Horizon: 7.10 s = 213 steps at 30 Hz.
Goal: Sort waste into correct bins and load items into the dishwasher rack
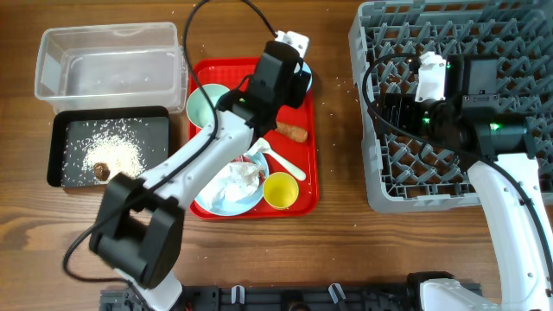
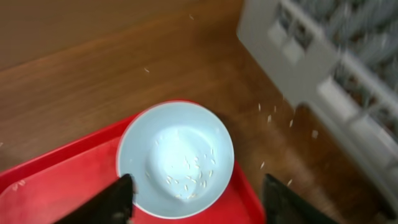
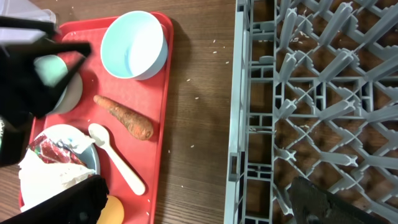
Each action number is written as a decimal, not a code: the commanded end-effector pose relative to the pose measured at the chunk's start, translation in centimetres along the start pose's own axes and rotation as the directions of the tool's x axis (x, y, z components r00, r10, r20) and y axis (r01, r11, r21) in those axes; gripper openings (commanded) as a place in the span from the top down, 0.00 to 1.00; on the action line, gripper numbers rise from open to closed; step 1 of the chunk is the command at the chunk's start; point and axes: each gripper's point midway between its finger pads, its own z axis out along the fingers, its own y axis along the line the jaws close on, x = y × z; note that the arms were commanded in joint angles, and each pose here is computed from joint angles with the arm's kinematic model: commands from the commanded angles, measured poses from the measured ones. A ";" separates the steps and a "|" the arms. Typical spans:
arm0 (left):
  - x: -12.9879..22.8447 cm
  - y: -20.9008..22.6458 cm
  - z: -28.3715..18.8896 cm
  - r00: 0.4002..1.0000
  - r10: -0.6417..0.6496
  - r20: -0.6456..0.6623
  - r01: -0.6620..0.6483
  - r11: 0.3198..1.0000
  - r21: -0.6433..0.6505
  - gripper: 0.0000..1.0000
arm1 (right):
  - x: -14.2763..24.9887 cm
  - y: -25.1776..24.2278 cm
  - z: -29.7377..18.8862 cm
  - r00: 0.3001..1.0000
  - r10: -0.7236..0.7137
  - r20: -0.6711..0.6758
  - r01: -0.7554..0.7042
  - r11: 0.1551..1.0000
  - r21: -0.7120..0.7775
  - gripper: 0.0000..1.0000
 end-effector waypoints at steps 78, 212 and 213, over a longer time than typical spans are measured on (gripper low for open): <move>15.3 31.0 -20.7 0.024 -0.927 -0.375 0.795 -0.210 0.569 0.96 | 0.2 -0.7 0.1 1.000 0.022 -0.015 -0.021 0.999 0.033 0.04; 9.6 14.4 -19.0 0.690 -0.576 -0.438 0.509 0.817 -0.272 0.02 | 0.7 -0.7 0.2 0.999 0.028 -0.035 -0.027 0.999 0.035 0.04; 10.9 13.0 -18.6 0.669 -0.563 -0.486 0.498 0.824 -0.270 0.03 | 0.7 -0.7 0.2 0.999 0.029 -0.038 -0.027 0.999 0.035 0.04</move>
